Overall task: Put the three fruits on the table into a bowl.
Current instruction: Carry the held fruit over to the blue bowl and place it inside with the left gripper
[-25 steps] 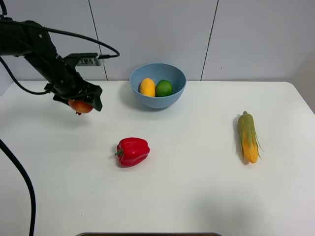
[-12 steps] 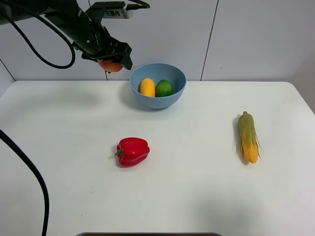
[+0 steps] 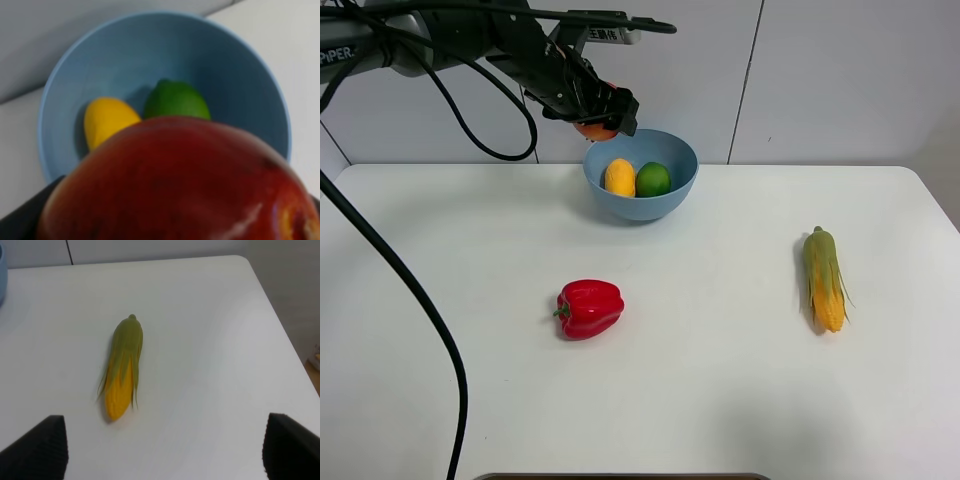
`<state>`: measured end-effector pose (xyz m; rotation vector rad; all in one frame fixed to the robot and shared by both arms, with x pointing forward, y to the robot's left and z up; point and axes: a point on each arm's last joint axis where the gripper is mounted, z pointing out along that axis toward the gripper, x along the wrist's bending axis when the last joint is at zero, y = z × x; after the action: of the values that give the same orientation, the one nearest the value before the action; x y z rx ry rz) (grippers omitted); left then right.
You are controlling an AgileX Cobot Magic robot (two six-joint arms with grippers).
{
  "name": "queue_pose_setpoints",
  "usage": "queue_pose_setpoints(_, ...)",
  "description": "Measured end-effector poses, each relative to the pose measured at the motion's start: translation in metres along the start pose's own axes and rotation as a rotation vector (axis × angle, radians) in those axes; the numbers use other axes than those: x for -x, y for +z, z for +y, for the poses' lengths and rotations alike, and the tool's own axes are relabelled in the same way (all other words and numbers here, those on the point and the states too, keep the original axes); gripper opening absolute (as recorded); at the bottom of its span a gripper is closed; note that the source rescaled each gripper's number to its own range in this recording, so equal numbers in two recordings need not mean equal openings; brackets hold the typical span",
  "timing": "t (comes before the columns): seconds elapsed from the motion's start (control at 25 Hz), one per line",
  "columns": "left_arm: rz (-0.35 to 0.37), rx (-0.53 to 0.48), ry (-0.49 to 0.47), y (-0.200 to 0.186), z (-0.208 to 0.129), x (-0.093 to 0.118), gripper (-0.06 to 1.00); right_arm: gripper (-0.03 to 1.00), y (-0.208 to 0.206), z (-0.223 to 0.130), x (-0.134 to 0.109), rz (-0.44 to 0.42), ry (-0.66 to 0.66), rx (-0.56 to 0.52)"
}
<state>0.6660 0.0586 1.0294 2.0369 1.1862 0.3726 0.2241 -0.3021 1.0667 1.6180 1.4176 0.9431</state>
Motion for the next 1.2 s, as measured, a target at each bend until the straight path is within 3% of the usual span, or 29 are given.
queue_pose_setpoints(0.48,0.015,0.087,-0.054,0.044,-0.013,-0.007,0.00,0.50,0.000,0.000,0.000,0.000,0.000,0.000)
queue_pose_setpoints(1.2,0.023,0.087,-0.079,0.065,-0.024,-0.010,0.00,0.50,0.000,0.000,0.000,0.000,0.000,0.000)
